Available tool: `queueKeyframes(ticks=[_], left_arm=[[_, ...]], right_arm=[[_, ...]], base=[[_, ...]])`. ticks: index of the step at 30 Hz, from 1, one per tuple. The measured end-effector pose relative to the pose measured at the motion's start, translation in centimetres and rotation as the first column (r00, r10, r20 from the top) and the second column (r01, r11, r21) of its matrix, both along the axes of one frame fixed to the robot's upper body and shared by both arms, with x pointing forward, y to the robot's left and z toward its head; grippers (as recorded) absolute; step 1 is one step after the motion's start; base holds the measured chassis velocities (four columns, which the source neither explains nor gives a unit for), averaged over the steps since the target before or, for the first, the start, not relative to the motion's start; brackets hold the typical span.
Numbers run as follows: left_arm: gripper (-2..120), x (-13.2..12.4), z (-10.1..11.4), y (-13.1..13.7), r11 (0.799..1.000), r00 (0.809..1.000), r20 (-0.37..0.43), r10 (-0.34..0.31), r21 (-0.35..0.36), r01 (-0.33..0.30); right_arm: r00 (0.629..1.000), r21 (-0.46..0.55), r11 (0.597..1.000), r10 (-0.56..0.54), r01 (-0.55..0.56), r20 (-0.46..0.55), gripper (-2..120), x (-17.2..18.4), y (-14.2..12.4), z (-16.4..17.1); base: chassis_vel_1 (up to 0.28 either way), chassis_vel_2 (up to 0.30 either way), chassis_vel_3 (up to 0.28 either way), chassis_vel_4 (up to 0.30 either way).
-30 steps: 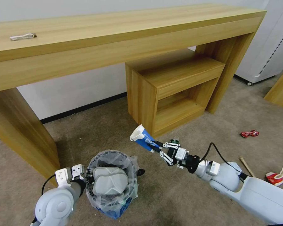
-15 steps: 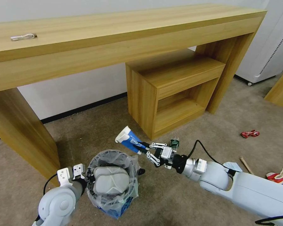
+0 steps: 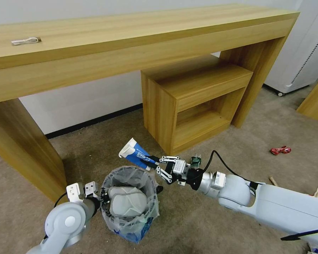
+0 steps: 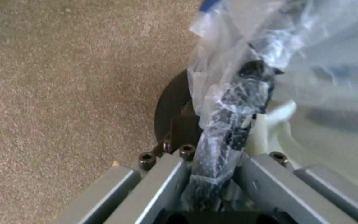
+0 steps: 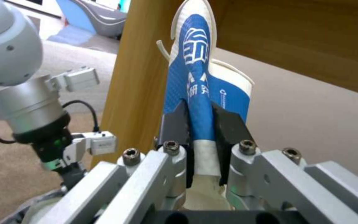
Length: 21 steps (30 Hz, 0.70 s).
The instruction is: Pick up the trash bin and place the garbage on the floor into it.
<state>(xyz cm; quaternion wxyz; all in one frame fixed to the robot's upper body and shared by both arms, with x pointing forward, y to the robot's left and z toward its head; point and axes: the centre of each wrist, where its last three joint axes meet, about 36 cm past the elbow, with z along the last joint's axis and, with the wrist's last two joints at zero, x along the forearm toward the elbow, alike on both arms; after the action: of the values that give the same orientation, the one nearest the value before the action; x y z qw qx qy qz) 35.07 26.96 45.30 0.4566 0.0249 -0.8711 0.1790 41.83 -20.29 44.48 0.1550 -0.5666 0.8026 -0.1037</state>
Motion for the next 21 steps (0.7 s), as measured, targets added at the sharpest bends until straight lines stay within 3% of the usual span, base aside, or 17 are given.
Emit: queueKeyframes(ticks=[21], left_arm=[[0, 2.1, 3.8, 0.9, 0.999, 1.000, -0.013, 0.003, -0.036, -0.003]], right_arm=[[0.991, 0.057, 0.994, 0.103, -0.098, -0.090, 8, -1.4, 3.2, 1.6]], base=[[0.000, 0.000, 0.000, 0.000]])
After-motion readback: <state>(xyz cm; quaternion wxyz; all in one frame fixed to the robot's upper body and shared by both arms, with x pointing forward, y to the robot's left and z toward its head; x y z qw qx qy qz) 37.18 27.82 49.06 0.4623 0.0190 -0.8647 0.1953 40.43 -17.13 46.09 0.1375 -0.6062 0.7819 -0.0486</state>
